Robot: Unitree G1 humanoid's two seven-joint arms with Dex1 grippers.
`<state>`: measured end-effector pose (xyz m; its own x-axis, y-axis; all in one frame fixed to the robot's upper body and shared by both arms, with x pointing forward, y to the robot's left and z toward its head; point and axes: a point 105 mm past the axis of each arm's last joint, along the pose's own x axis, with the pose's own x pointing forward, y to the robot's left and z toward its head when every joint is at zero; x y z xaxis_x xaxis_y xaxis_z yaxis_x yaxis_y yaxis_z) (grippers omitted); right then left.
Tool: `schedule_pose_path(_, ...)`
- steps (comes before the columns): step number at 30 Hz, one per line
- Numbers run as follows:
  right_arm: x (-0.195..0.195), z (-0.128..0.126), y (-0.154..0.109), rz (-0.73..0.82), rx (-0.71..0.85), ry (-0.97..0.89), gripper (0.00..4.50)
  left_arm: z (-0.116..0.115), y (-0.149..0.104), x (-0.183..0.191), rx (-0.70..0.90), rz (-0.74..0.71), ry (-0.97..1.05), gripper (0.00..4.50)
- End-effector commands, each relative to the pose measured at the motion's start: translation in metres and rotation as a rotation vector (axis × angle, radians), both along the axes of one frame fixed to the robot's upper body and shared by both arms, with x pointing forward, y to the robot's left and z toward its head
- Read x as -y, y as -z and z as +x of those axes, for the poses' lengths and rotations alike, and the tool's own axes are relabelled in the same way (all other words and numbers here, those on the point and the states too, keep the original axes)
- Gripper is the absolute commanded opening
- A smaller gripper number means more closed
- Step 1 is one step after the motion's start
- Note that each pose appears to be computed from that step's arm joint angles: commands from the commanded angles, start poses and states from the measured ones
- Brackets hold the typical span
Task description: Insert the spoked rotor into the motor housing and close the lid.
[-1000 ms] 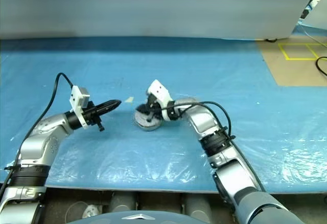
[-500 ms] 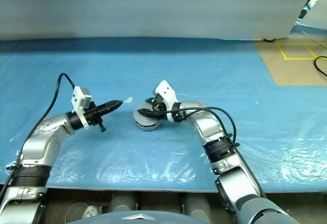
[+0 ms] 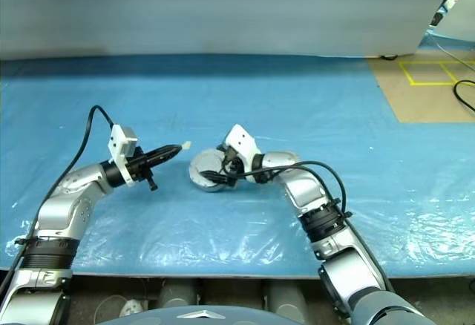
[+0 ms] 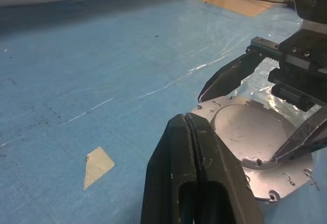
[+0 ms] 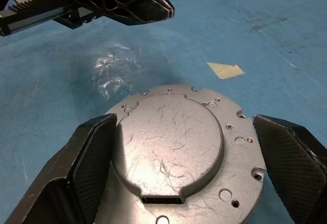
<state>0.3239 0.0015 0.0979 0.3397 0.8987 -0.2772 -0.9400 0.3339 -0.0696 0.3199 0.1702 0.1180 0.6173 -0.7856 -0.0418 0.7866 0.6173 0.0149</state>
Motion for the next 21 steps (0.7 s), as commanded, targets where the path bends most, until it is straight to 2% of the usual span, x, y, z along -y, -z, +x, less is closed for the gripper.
schedule_pose_path(1,-0.008,-0.005,-0.009,0.001,0.073,-0.047,4.47,0.001,-0.009,-0.001,0.045,0.005,0.003,0.0)
schedule_pose_path(8,-0.001,0.014,-0.026,0.034,0.248,0.035,4.47,0.002,-0.009,-0.004,0.05,0.009,-0.009,0.0)
schedule_pose_path(16,-0.005,-0.008,-0.012,0.035,0.128,-0.099,4.47,0.004,-0.008,-0.004,0.051,0.009,-0.009,0.0)
schedule_pose_path(21,-0.007,-0.009,-0.009,0.02,0.115,-0.089,4.47,0.003,-0.006,-0.003,0.043,0.011,-0.006,0.0)
